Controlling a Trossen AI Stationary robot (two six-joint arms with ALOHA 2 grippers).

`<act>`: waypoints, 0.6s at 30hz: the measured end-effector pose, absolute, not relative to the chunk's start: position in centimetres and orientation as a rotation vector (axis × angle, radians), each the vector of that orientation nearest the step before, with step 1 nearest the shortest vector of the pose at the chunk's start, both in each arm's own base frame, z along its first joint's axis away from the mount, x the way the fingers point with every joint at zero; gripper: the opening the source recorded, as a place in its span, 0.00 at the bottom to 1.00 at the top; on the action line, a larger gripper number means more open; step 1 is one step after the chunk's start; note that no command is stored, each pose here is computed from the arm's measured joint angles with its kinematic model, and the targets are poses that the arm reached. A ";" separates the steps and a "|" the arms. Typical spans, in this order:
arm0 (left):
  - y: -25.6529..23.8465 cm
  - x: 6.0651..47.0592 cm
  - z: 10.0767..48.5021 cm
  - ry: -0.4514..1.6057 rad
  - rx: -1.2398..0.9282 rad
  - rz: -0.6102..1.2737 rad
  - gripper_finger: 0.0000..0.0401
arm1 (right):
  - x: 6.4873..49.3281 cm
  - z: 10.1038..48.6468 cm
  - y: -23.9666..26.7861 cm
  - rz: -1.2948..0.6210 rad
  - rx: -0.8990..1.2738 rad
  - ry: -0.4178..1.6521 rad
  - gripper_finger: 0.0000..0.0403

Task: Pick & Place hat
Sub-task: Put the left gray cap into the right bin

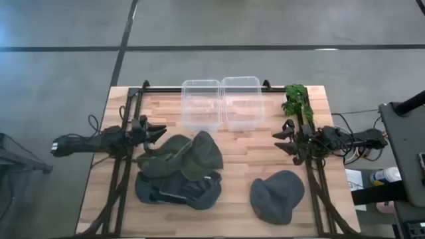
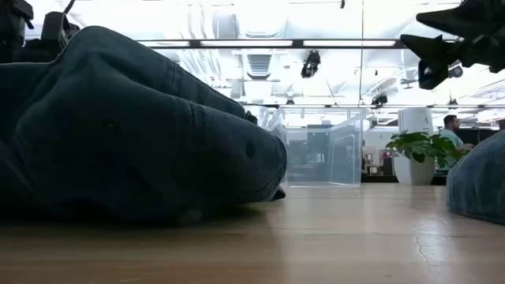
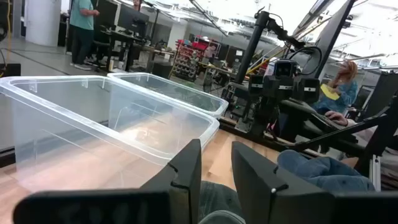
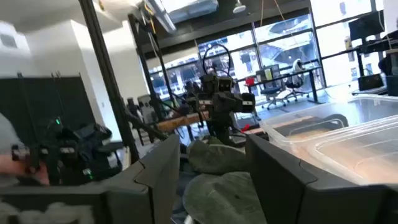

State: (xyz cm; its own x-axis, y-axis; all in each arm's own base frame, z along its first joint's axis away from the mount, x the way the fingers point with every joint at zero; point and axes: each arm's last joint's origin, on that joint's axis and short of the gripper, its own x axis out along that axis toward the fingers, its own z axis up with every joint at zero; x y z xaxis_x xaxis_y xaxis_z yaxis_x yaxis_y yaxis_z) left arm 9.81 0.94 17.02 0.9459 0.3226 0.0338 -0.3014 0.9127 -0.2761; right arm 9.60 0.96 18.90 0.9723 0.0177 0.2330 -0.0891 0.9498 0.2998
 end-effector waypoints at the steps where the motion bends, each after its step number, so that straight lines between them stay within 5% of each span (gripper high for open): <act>1: 0.9 9.8 17.0 -0.079 -0.272 0.322 0.21 | 9.6 19.0 1.0 0.057 0.321 -0.237 0.44; 10: 1.0 9.8 17.4 -0.125 -0.289 0.338 0.21 | 9.6 19.1 0.9 0.064 0.382 -0.245 0.44; 14: 1.0 9.5 19.1 -0.364 -0.693 0.251 0.21 | 9.4 19.7 0.8 0.044 0.485 -0.321 0.44; 16: 1.0 9.3 19.8 -0.467 -0.949 0.176 0.21 | 9.1 20.4 0.6 0.035 0.665 -0.408 0.44; 18: 1.1 9.1 20.0 -0.511 -0.983 0.186 0.21 | 8.9 20.9 0.4 0.054 0.889 -0.482 0.44</act>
